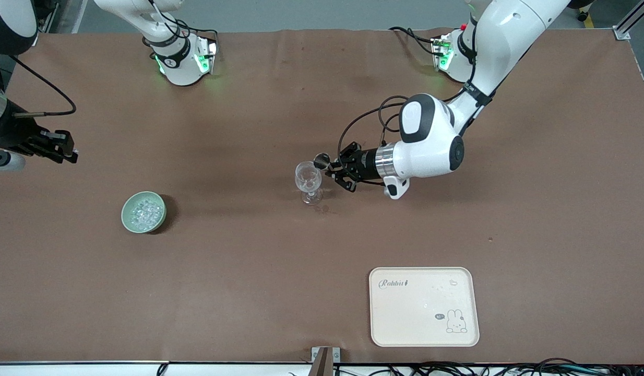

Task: Pour wine and add ice with both arms
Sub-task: 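Tilt the jigger with the left gripper to pour into the glass, then move the jigger toward the tray while the right gripper brings ice over glass, then drop the ice cube into the glass while the left gripper sets jigger down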

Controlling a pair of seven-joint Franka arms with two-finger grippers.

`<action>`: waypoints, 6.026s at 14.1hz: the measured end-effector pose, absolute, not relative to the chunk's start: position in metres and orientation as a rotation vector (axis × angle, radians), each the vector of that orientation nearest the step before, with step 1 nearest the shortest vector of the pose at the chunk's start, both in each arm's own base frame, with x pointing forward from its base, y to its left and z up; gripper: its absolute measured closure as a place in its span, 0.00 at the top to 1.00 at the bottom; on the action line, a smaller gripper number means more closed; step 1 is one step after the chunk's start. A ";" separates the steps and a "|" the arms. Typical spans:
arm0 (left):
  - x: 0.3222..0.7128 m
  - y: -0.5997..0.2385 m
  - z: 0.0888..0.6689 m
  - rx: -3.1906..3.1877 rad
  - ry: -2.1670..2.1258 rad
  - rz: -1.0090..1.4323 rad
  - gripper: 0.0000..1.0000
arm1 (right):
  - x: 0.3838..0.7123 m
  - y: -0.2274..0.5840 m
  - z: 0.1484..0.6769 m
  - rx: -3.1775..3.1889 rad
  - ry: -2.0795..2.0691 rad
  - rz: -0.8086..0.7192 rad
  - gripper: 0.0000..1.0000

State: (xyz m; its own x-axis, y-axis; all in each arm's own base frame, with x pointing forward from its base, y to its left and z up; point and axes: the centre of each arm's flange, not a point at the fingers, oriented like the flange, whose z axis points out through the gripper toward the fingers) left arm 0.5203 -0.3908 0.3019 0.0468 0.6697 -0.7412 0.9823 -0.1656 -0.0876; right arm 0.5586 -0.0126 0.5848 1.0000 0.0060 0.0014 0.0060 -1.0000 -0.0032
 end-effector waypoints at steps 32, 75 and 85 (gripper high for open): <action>0.578 -0.347 0.309 1.848 1.608 -1.119 0.22 | 0.560 -0.002 0.586 -3.134 -0.038 -0.019 0.27; 0.750 -0.045 0.110 1.196 1.586 -0.841 0.22 | 0.503 0.504 0.383 -3.212 -0.333 -0.017 0.27; 0.758 -0.036 0.123 1.243 1.574 -0.792 0.87 | 0.505 0.503 0.386 -3.207 -0.327 -0.034 0.46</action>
State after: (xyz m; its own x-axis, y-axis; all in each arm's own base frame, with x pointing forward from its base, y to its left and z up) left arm 0.7576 -0.0363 0.1232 -0.0366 0.3473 -0.9370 0.9595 0.2743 0.0642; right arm 0.5055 0.5033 0.3858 0.9793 0.2021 0.0129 0.2003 -0.9762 0.0836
